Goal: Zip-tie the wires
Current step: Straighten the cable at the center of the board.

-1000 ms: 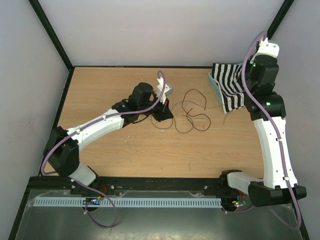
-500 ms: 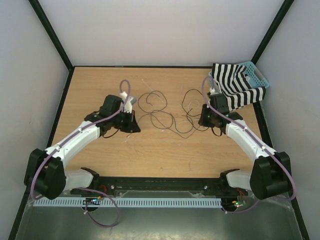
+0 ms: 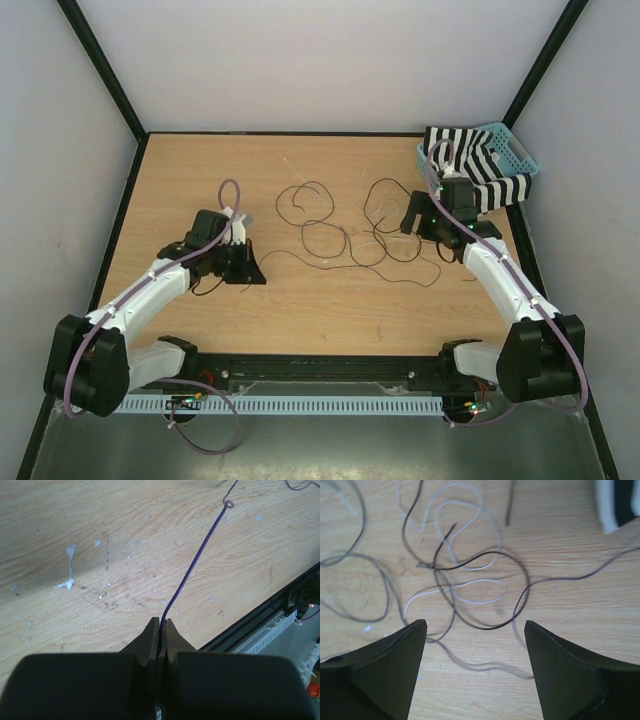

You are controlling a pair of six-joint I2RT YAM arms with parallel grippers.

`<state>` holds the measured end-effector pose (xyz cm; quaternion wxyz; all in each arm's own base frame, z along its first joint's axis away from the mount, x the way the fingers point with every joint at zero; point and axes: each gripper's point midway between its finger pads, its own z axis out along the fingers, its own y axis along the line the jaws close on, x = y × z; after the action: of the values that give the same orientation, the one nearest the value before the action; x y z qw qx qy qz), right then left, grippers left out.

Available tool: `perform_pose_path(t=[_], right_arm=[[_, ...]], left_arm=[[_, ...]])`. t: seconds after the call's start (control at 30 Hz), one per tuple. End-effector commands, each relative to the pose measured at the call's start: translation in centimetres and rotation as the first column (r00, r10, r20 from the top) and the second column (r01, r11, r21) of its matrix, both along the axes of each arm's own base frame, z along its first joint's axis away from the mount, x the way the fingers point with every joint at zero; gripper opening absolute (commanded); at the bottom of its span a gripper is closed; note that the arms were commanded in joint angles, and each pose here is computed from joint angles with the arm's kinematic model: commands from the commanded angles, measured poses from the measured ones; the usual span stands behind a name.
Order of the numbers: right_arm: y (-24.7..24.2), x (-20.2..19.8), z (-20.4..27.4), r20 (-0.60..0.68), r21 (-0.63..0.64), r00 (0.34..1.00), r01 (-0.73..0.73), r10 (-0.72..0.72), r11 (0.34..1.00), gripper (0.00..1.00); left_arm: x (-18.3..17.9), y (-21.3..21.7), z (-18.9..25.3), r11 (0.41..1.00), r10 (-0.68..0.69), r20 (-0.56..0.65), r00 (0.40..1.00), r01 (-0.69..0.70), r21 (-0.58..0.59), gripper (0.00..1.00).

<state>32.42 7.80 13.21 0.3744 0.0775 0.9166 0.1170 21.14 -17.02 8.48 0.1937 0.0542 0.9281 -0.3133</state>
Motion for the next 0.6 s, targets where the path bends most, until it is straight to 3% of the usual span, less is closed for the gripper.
perform_pose_path(t=[0.0,0.23,0.4,0.57], right_arm=[[-2.8,1.6,2.0,0.062,-0.047,0.995,0.079,-0.076,0.996,0.89],[-4.6,3.5,-1.0,-0.025,-0.12,0.991,0.13,-0.134,0.984,0.84],[-5.0,3.3,-4.5,-0.119,-0.129,0.977,0.159,-0.175,0.979,0.78],[-5.2,2.0,-7.1,-0.183,-0.145,0.963,0.173,-0.199,0.974,0.79]], left_arm=[[-1.0,0.6,-0.4,0.999,0.031,-0.02,0.999,-0.031,-0.01,0.0],[-1.5,1.2,-0.7,0.999,0.046,-0.017,0.999,-0.046,-0.008,0.0],[-1.7,1.6,-0.7,0.998,0.068,-0.012,0.998,-0.068,-0.014,0.0],[-1.7,1.7,-0.6,0.997,0.073,-0.013,0.997,-0.074,-0.023,0.0]])
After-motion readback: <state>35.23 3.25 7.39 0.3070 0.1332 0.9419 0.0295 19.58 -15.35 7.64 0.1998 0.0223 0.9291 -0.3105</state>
